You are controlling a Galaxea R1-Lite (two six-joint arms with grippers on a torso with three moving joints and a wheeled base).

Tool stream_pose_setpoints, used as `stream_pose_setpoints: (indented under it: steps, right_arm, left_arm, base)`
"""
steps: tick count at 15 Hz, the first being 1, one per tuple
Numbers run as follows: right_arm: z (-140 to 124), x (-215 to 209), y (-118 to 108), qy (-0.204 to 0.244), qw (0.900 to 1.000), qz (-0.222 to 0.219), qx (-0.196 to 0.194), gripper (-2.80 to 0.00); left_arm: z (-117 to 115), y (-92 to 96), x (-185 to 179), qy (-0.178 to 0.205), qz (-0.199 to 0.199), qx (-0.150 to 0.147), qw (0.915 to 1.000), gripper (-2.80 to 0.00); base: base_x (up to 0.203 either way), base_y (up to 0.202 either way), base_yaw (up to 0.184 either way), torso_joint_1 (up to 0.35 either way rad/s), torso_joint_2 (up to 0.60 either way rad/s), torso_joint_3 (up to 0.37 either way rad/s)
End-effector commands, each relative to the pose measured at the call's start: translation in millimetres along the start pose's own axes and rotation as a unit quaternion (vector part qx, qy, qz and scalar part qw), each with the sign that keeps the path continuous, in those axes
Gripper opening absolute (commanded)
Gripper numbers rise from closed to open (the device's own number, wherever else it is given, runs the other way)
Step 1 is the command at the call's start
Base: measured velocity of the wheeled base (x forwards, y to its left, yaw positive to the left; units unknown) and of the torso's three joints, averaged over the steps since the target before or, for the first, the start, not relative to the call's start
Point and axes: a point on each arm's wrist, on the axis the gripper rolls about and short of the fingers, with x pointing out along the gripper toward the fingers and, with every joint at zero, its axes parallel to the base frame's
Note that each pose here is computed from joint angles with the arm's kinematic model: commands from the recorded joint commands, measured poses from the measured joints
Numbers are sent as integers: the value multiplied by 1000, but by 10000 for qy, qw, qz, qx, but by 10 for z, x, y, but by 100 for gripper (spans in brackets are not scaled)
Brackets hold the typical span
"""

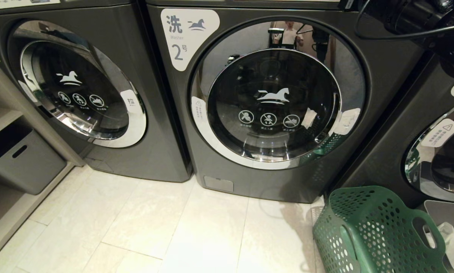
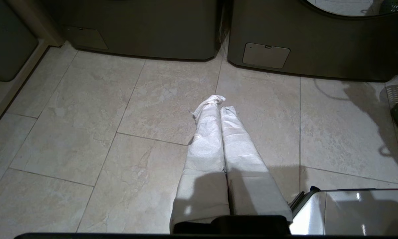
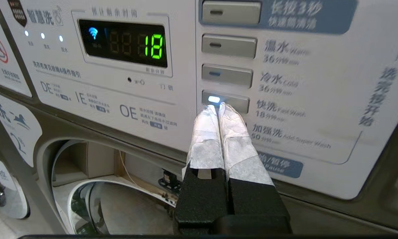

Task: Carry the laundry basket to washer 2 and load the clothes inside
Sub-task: Press the washing machine switch

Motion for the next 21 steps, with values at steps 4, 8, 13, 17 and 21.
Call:
stream_pose_setpoints:
  steps: [4,8,13,17,21]
  right_arm:
    - [122,-117,76,158,9997,164,106,-280]
    - [77,-101,75,218,9996,146,89,-280]
    - [-48,-88,68,435,9990,107,54,-280]
    - [-70,-81,54,512,9986,95,54,-280]
    - [-73,-63,55,484,9988,97,55,-280]
  left_arm:
    - [0,0,1,12,2,3,10000,-280]
    - [-1,0,0,7,3,3,10000,-280]
    - [-1,0,1,9,2,3,10000,-280]
    - [-1,0,0,5,4,3,10000,-280]
    - [-1,0,0,6,3,3,10000,-280]
  base:
    - [0,0,0,0,0,0]
    - [0,0,0,0,0,0]
    - [0,0,0,0,0,0]
    - [0,0,0,0,0,0]
    - [0,0,0,0,0,0]
